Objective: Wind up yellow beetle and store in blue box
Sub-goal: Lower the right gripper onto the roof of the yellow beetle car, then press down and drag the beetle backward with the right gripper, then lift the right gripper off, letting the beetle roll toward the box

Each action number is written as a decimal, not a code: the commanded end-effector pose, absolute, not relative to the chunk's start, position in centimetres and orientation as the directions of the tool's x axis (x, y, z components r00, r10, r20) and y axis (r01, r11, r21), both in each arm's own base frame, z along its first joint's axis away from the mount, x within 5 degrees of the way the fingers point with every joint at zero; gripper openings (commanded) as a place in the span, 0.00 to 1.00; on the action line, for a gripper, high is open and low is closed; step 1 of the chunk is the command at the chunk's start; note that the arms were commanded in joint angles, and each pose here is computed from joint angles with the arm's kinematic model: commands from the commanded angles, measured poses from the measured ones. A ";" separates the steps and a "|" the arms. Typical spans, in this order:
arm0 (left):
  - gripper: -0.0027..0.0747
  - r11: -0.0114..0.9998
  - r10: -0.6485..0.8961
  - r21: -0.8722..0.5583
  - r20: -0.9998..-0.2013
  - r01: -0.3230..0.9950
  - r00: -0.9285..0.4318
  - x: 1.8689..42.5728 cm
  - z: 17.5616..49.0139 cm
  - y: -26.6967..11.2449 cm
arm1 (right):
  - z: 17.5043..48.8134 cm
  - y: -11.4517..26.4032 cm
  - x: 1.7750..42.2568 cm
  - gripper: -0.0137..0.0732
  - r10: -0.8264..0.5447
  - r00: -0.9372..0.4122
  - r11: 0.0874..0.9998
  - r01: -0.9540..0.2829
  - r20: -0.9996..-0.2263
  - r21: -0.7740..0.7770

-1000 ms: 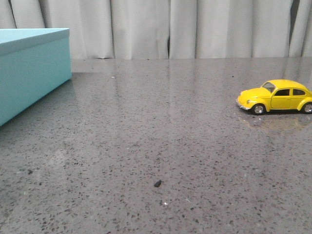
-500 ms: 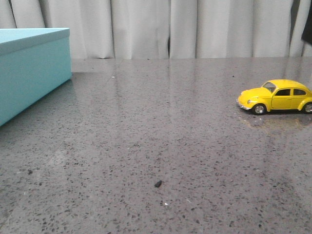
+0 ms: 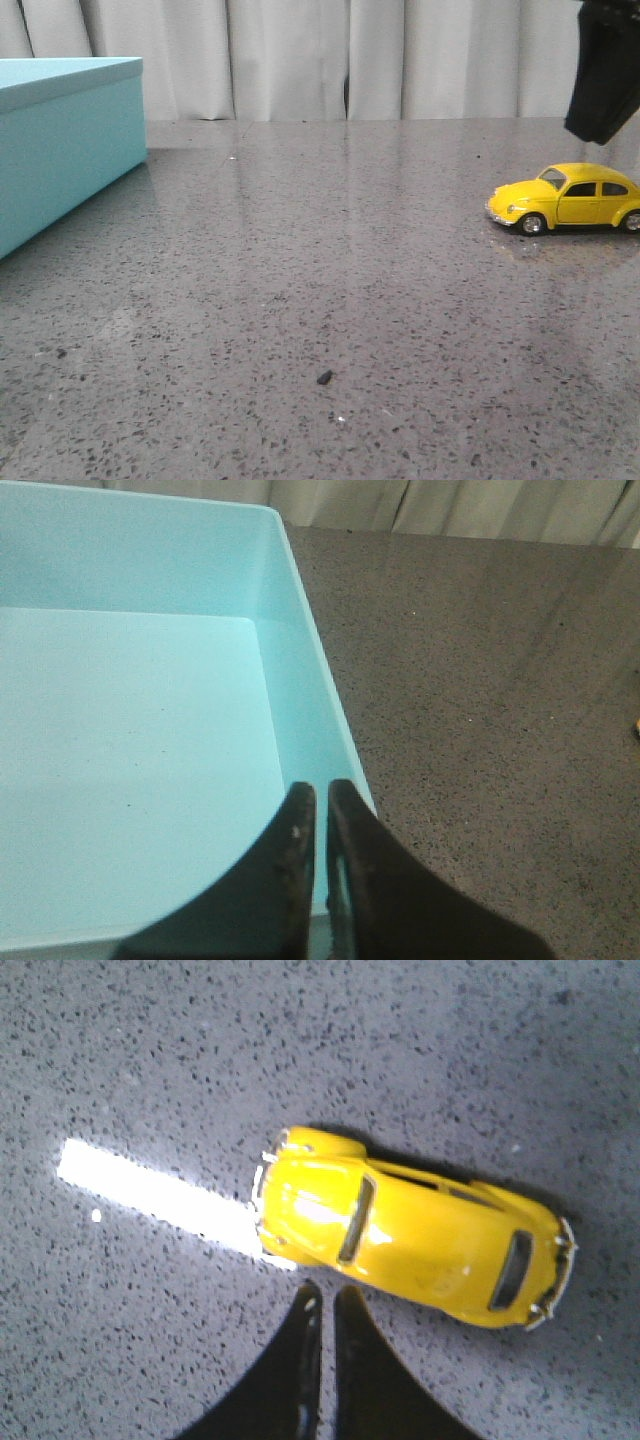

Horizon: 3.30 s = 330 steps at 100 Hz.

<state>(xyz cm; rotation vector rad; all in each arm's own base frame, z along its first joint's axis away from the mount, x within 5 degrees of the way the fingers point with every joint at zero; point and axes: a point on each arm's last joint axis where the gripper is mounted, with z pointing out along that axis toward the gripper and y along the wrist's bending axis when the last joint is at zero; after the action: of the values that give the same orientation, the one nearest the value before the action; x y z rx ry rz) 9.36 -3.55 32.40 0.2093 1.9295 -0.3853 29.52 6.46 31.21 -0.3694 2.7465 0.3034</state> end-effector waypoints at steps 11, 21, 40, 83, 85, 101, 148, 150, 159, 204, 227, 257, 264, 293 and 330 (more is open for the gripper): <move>0.01 0.931 -0.073 -0.177 -0.947 0.319 -0.312 9.6 34.0 -3.5 | 33.2 6.5 29.9 0.10 -0.185 -0.857 0.947 -0.285 -0.481 0.144; 0.01 0.931 -0.073 -0.177 -0.947 0.319 -0.314 9.6 34.0 -3.5 | 33.1 6.2 30.0 0.10 -0.184 -0.859 0.956 -0.269 -0.478 0.115; 0.01 0.931 -0.073 -0.177 -0.947 0.319 -0.314 9.6 34.0 -3.5 | 32.2 6.3 30.5 0.10 -0.188 -0.876 0.956 -0.266 -0.443 0.120; 0.01 0.931 -0.073 -0.177 -0.947 0.319 -0.314 9.6 34.0 -3.5 | 31.0 6.4 31.4 0.10 -0.188 -0.888 0.958 -0.261 -0.420 0.122; 0.01 0.931 -0.073 -0.177 -0.947 0.319 -0.314 9.6 34.0 -3.5 | 30.9 6.4 31.4 0.10 -0.187 -0.887 0.958 -0.260 -0.421 0.122; 0.01 0.931 -0.073 -0.177 -0.947 0.319 -0.314 9.6 34.0 -3.5 | 30.7 6.4 31.7 0.10 -0.186 -0.887 0.958 -0.259 -0.424 0.121; 0.01 0.931 -0.073 -0.177 -0.947 0.319 -0.314 9.6 34.0 -3.5 | 30.6 6.3 31.7 0.10 -0.191 -0.886 0.961 -0.258 -0.422 0.105; 0.01 0.931 -0.073 -0.177 -0.947 0.319 -0.314 9.6 34.0 -3.5 | 30.6 6.3 31.7 0.10 -0.191 -0.887 0.961 -0.257 -0.421 0.105; 0.01 0.931 -0.072 -0.178 -0.946 0.319 -0.316 9.6 34.0 -3.5 | 30.5 6.3 31.7 0.10 -0.192 -0.887 0.961 -0.257 -0.419 0.104; 0.01 0.930 -0.074 -0.179 -0.946 0.320 -0.316 9.6 34.0 -3.5 | 30.5 6.1 31.6 0.10 -0.202 -0.887 0.962 -0.259 -0.414 0.086; 0.01 0.930 -0.074 -0.179 -0.946 0.320 -0.316 9.6 34.0 -3.5 | 30.5 4.6 31.8 0.10 -0.163 -0.899 0.973 -0.214 -0.406 0.083; 0.01 0.930 -0.074 -0.179 -0.946 0.320 -0.316 9.6 34.0 -3.5 | 28.7 0.1 31.3 0.10 -0.082 -0.941 0.995 -0.098 -0.330 0.032; 0.01 0.930 -0.074 -0.179 -0.946 0.320 -0.316 9.6 34.0 -3.5 | 28.3 -1.2 31.1 0.10 -0.048 -0.947 0.998 -0.061 -0.317 0.031; 0.01 0.930 -0.074 -0.179 -0.946 0.320 -0.316 9.6 34.0 -3.5 | 28.7 -2.5 31.2 0.10 -0.005 -0.936 1.000 -0.016 -0.353 0.027; 0.01 0.930 -0.074 -0.179 -0.946 0.320 -0.316 9.6 34.0 -3.5 | 43.9 1.0 27.3 0.10 -0.030 -0.667 0.981 -0.161 -0.744 0.104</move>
<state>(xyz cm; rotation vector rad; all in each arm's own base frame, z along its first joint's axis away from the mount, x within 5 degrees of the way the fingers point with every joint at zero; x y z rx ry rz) 9.30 -3.58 32.29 0.2146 1.9420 -0.3881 29.48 0.32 39.08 -0.0835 2.4748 0.2059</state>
